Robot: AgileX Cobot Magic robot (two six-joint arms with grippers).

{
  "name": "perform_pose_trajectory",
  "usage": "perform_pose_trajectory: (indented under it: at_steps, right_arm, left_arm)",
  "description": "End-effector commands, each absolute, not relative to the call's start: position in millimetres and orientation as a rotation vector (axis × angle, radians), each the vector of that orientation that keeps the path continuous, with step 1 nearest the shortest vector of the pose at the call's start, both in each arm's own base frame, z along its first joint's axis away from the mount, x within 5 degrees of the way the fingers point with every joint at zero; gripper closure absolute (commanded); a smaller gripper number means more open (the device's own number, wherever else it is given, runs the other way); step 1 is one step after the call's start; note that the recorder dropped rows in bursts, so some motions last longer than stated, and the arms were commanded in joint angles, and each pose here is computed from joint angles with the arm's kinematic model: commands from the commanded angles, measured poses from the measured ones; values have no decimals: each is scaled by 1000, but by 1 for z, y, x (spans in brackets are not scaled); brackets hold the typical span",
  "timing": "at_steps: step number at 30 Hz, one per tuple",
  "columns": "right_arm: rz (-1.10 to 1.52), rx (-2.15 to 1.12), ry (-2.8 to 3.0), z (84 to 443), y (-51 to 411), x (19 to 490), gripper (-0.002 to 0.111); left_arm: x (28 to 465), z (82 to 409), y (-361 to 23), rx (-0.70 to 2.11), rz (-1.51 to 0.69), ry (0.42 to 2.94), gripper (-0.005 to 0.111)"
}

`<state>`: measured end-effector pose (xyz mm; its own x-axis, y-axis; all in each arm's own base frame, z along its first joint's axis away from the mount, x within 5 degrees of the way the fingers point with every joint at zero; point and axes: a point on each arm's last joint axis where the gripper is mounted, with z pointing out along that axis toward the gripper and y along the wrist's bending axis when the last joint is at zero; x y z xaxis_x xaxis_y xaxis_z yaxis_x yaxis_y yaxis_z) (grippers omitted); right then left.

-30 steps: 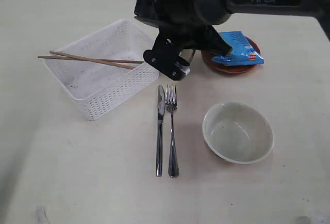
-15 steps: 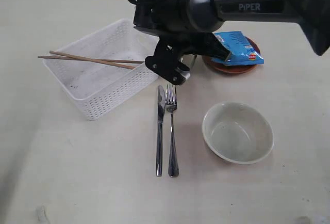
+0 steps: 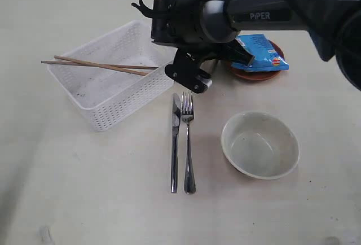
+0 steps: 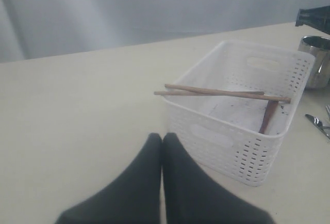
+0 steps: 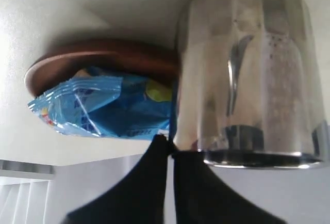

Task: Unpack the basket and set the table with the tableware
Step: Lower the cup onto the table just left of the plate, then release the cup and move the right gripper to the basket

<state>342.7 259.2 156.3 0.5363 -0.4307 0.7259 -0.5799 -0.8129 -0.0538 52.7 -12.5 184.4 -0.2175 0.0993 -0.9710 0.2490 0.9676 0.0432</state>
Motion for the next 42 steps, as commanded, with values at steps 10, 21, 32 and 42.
perform_pose_trajectory:
  at_steps: [10,21,32,42]
  right_arm:
    - [1080,2550,-1185,149,258,340,108]
    - [1082,2572,-1231,159,259,339,68]
    - [1120,2604,-1267,178,258,338,63]
    - [1205,2510,-1730,226,250,329,66]
  left_arm:
    - [52,184,-13,264,-144,1790,107]
    - [52,184,-13,264,-144,1790,107]
    - [52,184,-13,264,-144,1790,107]
    - [52,184,-13,264,-144,1790,107]
